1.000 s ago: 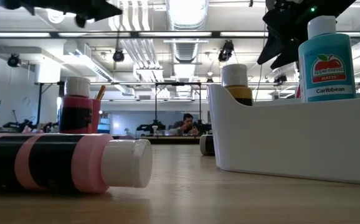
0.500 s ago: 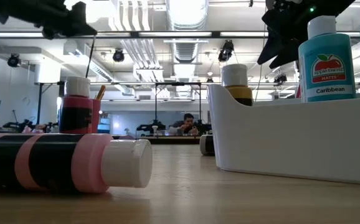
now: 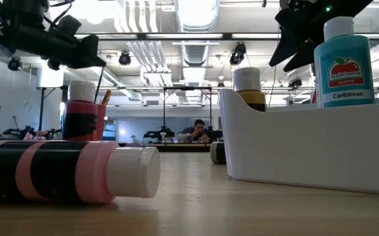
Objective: Pick & Place Paint Supplies
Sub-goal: Put the orange paintbrush into the pink cup
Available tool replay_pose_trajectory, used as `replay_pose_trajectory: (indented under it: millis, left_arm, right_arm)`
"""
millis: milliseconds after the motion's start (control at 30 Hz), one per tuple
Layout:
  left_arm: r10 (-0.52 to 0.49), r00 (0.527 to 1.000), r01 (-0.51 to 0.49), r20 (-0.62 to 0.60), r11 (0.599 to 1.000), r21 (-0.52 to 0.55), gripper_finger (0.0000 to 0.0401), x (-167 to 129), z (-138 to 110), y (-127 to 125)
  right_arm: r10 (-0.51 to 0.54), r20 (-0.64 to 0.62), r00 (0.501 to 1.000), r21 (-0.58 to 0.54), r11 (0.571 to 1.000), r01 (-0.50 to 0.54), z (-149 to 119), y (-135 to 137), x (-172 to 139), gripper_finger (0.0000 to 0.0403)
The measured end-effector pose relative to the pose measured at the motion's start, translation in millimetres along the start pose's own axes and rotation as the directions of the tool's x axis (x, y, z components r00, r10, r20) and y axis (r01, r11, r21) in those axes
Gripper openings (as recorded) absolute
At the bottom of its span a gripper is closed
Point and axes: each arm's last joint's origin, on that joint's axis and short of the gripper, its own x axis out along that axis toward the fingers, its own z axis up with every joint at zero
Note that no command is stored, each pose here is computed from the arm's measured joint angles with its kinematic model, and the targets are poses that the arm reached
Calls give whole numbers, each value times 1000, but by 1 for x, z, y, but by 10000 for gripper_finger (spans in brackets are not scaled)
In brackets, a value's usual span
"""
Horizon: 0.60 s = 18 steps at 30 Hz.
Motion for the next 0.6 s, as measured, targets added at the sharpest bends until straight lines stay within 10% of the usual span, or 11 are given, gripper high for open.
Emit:
replay_pose_trajectory:
  millis: [600]
  left_arm:
    - [35,994,-34,-100,999,6,0,-2,-33,0]
  right_arm:
    - [2,4,1000,10,1000,-2,0,0,0,306]
